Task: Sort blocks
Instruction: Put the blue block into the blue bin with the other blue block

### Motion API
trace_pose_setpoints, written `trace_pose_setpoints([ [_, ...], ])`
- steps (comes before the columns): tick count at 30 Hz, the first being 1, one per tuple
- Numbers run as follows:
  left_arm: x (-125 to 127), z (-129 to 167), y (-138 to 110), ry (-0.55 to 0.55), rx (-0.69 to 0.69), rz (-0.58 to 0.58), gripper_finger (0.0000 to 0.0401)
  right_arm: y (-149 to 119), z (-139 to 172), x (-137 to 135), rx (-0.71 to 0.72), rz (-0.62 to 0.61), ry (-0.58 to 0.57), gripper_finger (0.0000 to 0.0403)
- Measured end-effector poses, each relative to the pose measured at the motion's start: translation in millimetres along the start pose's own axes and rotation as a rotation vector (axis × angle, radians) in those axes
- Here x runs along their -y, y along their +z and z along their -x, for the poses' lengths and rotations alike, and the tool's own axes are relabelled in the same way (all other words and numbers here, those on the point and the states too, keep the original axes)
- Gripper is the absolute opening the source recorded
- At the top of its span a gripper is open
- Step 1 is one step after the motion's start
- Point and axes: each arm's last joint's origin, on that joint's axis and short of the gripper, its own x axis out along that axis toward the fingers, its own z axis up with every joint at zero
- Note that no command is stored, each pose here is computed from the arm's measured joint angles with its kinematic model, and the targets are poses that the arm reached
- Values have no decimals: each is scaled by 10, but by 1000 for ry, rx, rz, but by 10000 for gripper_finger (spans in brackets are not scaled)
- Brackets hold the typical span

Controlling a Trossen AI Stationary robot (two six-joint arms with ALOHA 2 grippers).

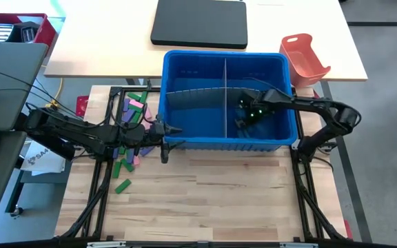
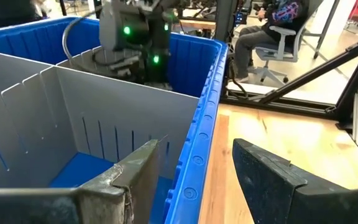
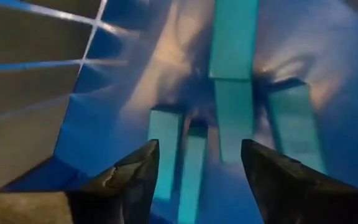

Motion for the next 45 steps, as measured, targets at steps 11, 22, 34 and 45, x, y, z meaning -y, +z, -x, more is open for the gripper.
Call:
trace_pose_setpoints([
  [11, 9, 3, -8, -3, -7, 33, 197, -107, 1028, -382, 240, 166, -88, 228],
  [22, 34, 81, 122, -43, -66, 47, 197, -968, 1728, -617, 682, 380, 210, 228],
  [34, -362, 641, 920, 340, -387, 16, 197, -1367, 1526, -1150, 863, 605, 406, 229],
  [45, -645, 1043, 570, 675, -888, 330, 197, -1567, 1333, -1353, 846, 694, 339, 229],
])
